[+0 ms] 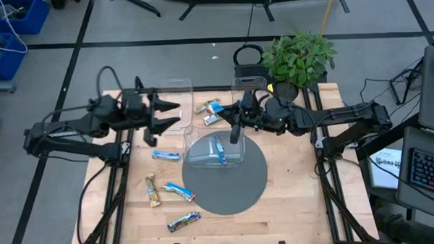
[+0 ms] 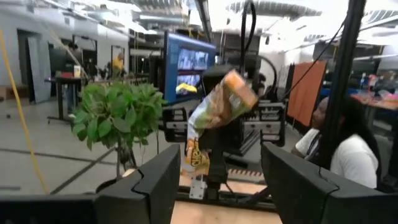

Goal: Pick and place Granola Bars by type
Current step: Put the yellow granola bar into the top left transparent bin

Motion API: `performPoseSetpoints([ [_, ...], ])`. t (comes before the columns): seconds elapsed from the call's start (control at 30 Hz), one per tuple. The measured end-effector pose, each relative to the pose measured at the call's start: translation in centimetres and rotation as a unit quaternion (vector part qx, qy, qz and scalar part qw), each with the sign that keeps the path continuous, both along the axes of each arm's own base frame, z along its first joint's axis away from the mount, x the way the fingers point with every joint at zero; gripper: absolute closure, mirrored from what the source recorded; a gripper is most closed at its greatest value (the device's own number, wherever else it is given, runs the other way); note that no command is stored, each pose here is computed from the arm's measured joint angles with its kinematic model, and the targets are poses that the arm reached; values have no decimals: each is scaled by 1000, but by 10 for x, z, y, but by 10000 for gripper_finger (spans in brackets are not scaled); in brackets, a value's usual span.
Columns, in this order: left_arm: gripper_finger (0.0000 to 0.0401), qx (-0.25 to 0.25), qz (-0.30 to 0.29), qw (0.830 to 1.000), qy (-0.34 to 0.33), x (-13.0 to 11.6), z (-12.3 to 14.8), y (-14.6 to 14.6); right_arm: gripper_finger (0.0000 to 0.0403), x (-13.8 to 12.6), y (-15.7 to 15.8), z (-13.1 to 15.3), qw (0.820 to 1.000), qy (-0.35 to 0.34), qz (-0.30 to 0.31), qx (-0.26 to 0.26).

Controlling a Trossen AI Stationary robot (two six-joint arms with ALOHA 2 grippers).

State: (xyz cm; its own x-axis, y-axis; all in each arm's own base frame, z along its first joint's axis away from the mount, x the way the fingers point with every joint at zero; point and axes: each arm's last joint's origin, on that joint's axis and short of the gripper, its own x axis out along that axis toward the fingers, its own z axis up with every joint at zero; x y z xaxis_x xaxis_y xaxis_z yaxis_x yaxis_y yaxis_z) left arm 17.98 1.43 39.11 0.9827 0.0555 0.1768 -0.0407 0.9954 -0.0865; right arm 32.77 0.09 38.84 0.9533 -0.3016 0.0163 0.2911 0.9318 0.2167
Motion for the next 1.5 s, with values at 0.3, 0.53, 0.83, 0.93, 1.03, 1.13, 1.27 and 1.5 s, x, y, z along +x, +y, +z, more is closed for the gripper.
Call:
performPoseSetpoints([
  [0.3, 143, -6, -1, 1000, -1, 34, -1, 3, 402, 0, -2, 1, 1000, -1, -1, -9],
  [0.53, 97, -9, -16, 1000, 6, 52, -9, 1, 402, 0, -3, 0, 1000, 1, 8, -8],
  [0.83, 106, -2, -3, 1000, -29, 67, -10, -2, 402, 0, -3, -3, 1000, 17, 11, -8],
  [0.93, 106, 2, -2, 999, -34, 70, -10, -2, 402, 1, -3, -3, 1000, 19, 19, -8],
  [1.03, 105, 2, 1, 999, -44, 74, -11, -1, 402, 1, -3, -4, 999, 23, 21, -8],
  [1.13, 105, 2, 0, 999, -51, 76, -11, -2, 402, 1, -3, -4, 1000, 22, 21, -8],
  [1.27, 105, 3, -1, 998, -62, 79, -11, -3, 402, 1, -3, -6, 999, 26, 21, -8],
  [1.5, 105, 0, -20, 998, -54, 90, -13, -5, 403, 12, -2, -18, 999, 43, 24, 4],
])
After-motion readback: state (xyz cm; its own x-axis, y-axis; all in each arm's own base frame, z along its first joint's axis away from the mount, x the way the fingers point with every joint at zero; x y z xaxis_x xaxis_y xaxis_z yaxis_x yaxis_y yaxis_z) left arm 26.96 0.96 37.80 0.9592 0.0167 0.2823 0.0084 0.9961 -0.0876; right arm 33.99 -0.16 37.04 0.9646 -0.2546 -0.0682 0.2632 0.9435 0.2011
